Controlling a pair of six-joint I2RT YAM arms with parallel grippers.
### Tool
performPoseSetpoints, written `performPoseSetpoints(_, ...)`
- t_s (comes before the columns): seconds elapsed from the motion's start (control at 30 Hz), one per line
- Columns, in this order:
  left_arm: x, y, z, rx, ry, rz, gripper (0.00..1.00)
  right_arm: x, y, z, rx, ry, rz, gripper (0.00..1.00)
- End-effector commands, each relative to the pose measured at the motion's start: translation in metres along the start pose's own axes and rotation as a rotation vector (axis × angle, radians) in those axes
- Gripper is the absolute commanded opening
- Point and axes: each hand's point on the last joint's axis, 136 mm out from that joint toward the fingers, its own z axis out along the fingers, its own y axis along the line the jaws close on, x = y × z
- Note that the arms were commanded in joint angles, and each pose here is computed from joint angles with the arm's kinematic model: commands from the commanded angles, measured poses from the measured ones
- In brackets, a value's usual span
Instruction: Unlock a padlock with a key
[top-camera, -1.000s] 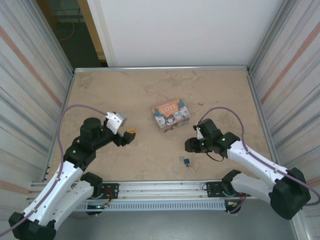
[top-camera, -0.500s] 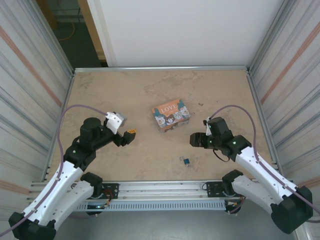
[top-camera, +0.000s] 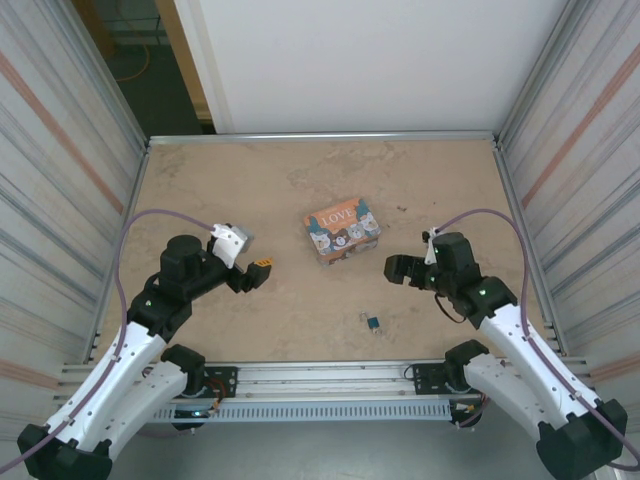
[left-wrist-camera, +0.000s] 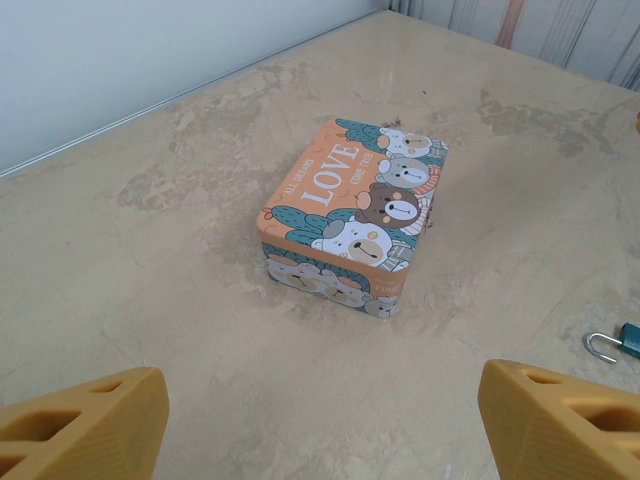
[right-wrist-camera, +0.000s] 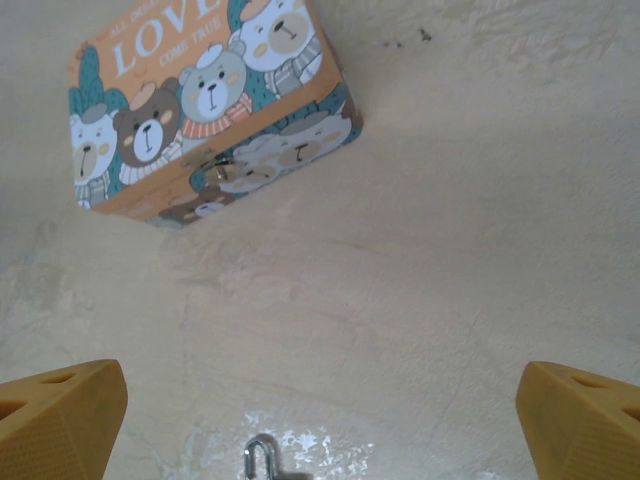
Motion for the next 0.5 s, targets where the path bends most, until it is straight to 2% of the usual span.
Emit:
performPoseSetpoints(0.0, -0.004, 0.004, -0.003, -0.021, -0.009, 0.002, 0.82, -0.007, -0.006, -0.002, 0.011, -0.046, -0.008, 0.99)
performPoseSetpoints(0.3, -0.002, 0.012, -0.005, -0.071, 0.002, 0.008, 0.83, -0.026, -0.017, -0.005, 0.037, -0.103, -0.009, 0.99)
performPoseSetpoints(0.47, 0.002, 0.027, -0.01, -0.164, 0.03, -0.018, 0.85, -0.038, -0.027, -0.009, 0.069, -0.132, -0.021, 0.99)
